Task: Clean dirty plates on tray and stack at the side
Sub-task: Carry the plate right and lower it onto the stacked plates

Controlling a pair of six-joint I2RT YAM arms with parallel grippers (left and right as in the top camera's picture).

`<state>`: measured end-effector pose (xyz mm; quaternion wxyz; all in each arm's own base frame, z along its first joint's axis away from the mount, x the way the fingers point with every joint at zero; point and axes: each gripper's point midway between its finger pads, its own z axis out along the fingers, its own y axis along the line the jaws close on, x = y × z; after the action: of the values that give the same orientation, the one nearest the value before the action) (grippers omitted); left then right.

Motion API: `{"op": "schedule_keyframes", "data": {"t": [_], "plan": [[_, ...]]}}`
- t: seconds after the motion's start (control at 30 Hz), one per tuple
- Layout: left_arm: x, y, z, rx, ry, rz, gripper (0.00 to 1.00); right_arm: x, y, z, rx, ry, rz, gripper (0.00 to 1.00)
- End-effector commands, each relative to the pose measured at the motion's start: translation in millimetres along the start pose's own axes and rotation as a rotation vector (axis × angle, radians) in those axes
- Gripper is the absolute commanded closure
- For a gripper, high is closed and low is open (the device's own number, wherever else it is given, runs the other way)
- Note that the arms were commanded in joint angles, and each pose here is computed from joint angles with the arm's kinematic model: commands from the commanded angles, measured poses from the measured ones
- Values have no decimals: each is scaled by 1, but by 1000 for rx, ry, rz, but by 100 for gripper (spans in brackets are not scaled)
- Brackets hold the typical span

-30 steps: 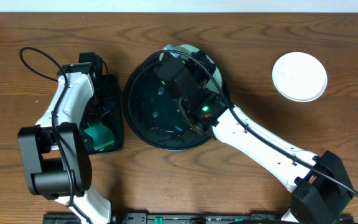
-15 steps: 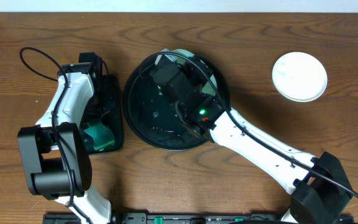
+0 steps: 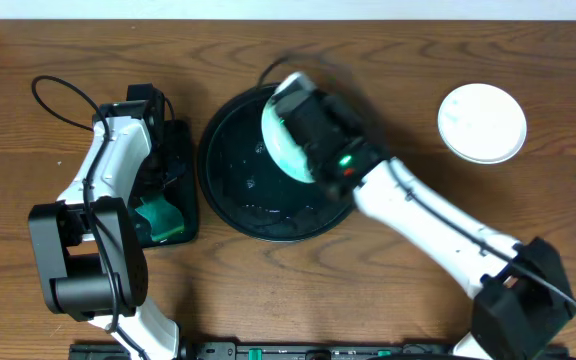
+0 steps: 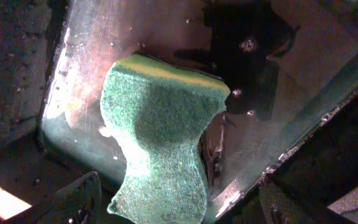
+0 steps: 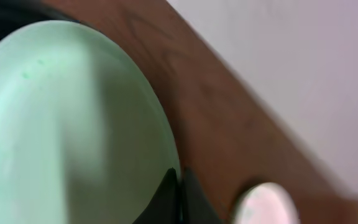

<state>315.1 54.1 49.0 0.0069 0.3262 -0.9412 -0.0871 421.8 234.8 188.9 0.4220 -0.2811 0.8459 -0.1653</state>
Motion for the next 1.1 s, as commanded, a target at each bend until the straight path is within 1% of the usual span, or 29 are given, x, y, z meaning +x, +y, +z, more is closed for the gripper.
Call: {"op": "schedule_keyframes", "data": {"t": [0.0, 0.13, 0.3, 0.43, 0.6, 0.7, 0.83, 0.97, 1.0, 1.07], "plan": [[-1, -1, 0, -6, 0, -3, 18, 15, -36, 24, -53, 45, 443, 99], [-1, -1, 0, -6, 0, -3, 18, 48, -86, 47, -24, 120, 697, 99], [-1, -1, 0, -6, 0, -3, 18, 113, -154, 65, 57, 250, 978, 99], [-1, -1, 0, -6, 0, -3, 18, 162, -199, 67, 114, 321, 1126, 99], [-1, -1, 0, -6, 0, -3, 18, 218, -248, 61, 208, 373, 1300, 99], [-1, -1, 0, -6, 0, -3, 18, 246, -265, 55, 262, 412, 1360, 99], [-1, -1, 0, -6, 0, -3, 18, 279, -275, 48, 322, 479, 1439, 99], [-1, -1, 0, -6, 0, -3, 18, 303, -275, 51, 344, 535, 1464, 99], [-1, -1, 0, -6, 0, -3, 18, 314, -271, 58, 345, 571, 1468, 99], [-1, -1, 0, -6, 0, -3, 18, 322, -264, 65, 340, 602, 1466, 99]]}}
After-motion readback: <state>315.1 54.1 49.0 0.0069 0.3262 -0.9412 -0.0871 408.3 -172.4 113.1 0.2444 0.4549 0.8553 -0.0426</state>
